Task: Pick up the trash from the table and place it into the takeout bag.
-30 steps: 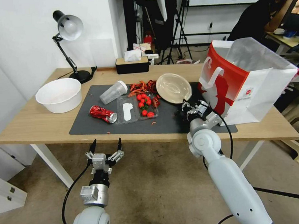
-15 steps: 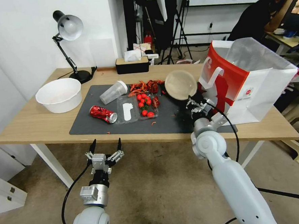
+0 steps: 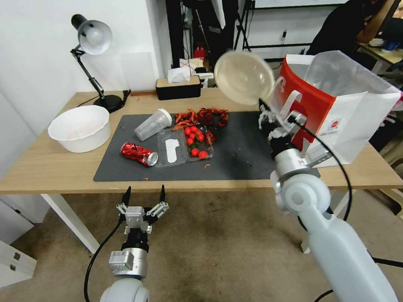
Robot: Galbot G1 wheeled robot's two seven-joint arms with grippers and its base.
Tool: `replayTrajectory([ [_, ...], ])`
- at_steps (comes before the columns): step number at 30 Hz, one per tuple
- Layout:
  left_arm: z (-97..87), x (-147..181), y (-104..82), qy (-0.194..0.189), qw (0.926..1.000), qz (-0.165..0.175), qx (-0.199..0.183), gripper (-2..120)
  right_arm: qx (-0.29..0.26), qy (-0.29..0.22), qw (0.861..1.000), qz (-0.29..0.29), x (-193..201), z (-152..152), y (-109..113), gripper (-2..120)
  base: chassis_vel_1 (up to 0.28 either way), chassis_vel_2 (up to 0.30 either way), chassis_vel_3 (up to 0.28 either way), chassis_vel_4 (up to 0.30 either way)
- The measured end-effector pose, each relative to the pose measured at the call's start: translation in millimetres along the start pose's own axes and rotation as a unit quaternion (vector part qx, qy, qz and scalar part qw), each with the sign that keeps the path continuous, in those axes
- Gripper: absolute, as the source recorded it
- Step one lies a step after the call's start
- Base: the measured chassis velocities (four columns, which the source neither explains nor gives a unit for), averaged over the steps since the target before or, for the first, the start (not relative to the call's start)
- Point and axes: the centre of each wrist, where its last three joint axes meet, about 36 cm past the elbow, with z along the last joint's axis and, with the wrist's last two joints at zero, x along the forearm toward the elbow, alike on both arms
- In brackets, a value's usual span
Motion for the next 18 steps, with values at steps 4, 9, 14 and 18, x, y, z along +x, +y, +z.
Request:
replayTrajectory([
  [4, -0.4, 0.7, 0.0, 0.0, 1.0, 0.0, 0.0, 100, 0.03, -0.019, 0.999, 0.003, -3.6, -11.5, -0.8, 0, 0.0, 0.0, 0.0, 0.0],
  [9, -1.0, 3.8, -0.4, 0.001, 1.0, 0.0, -0.002, 100, 0.176, -0.051, 0.98, 0.08, -13.7, -63.8, -14.7, 0, 0.0, 0.0, 0.0, 0.0],
  [14, -0.9, 4.4, -2.5, 0.0, 1.0, 0.001, -0.003, 100, 0.225, -0.042, 0.963, 0.139, -13.4, -78.4, -23.3, 0, 0.0, 0.0, 0.0, 0.0],
  [18, -1.1, 4.8, -5.0, 0.0, 1.0, 0.003, -0.002, 100, 0.236, -0.024, 0.956, 0.176, -12.0, -80.4, -25.0, 2, 0.0, 0.0, 0.0, 0.0],
])
